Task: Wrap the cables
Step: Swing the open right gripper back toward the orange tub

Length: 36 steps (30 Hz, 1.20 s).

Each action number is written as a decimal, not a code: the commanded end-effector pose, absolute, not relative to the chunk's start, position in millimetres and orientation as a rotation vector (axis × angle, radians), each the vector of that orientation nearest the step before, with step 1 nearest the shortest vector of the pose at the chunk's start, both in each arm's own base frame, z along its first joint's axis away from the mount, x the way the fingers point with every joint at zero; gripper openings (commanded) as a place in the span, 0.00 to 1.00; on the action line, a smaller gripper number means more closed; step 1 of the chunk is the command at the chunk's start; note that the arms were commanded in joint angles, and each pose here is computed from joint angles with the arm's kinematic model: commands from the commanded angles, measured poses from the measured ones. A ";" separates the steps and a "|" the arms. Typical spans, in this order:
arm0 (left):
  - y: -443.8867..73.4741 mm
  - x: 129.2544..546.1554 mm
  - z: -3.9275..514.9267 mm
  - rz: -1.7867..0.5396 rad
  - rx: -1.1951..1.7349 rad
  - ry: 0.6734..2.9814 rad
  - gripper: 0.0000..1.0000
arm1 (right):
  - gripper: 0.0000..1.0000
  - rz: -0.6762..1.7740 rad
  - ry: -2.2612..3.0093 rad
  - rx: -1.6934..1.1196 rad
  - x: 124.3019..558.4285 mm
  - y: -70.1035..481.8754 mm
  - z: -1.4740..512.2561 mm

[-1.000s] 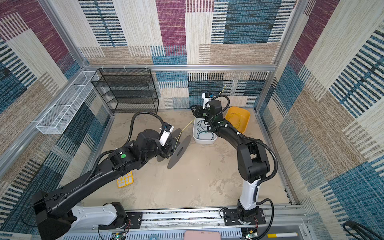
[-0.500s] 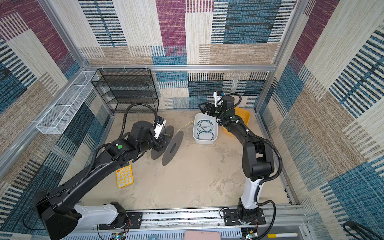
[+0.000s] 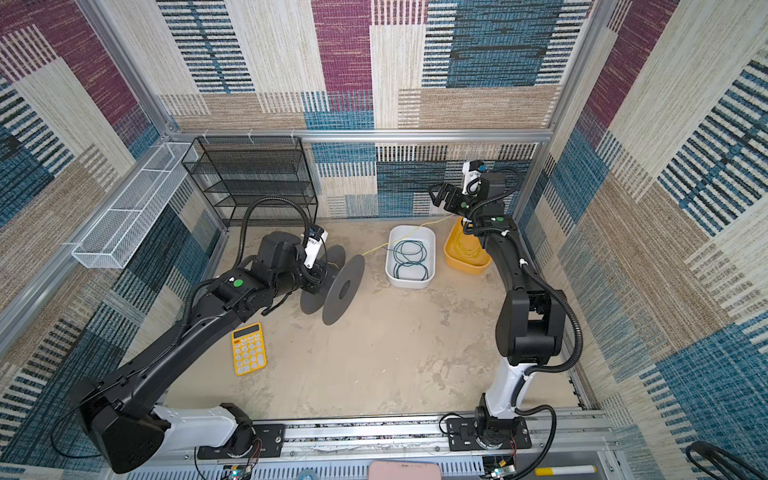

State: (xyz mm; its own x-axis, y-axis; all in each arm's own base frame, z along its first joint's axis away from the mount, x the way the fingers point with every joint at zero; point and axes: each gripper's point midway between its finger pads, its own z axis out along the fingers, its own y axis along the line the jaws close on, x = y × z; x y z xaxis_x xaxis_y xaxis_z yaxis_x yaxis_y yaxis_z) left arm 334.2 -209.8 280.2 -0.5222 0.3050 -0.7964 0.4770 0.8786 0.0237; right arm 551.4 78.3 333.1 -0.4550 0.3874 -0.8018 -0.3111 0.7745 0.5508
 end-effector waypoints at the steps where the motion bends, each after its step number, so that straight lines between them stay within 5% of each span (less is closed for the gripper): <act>1: -213.7 337.6 275.5 -0.269 0.561 2.167 0.00 | 0.99 0.864 1.854 -0.005 540.1 89.3 353.4; 14: -210.0 351.7 246.2 -0.230 0.565 2.284 0.00 | 1.00 0.696 1.678 -0.027 514.6 71.5 448.8; 30: -202.2 366.2 228.1 -0.232 0.555 2.366 0.00 | 0.97 0.778 1.616 -0.080 517.8 82.5 492.3; 36: -205.0 375.8 228.9 -0.288 0.558 2.392 0.00 | 0.96 0.704 1.588 -0.047 481.7 75.8 477.1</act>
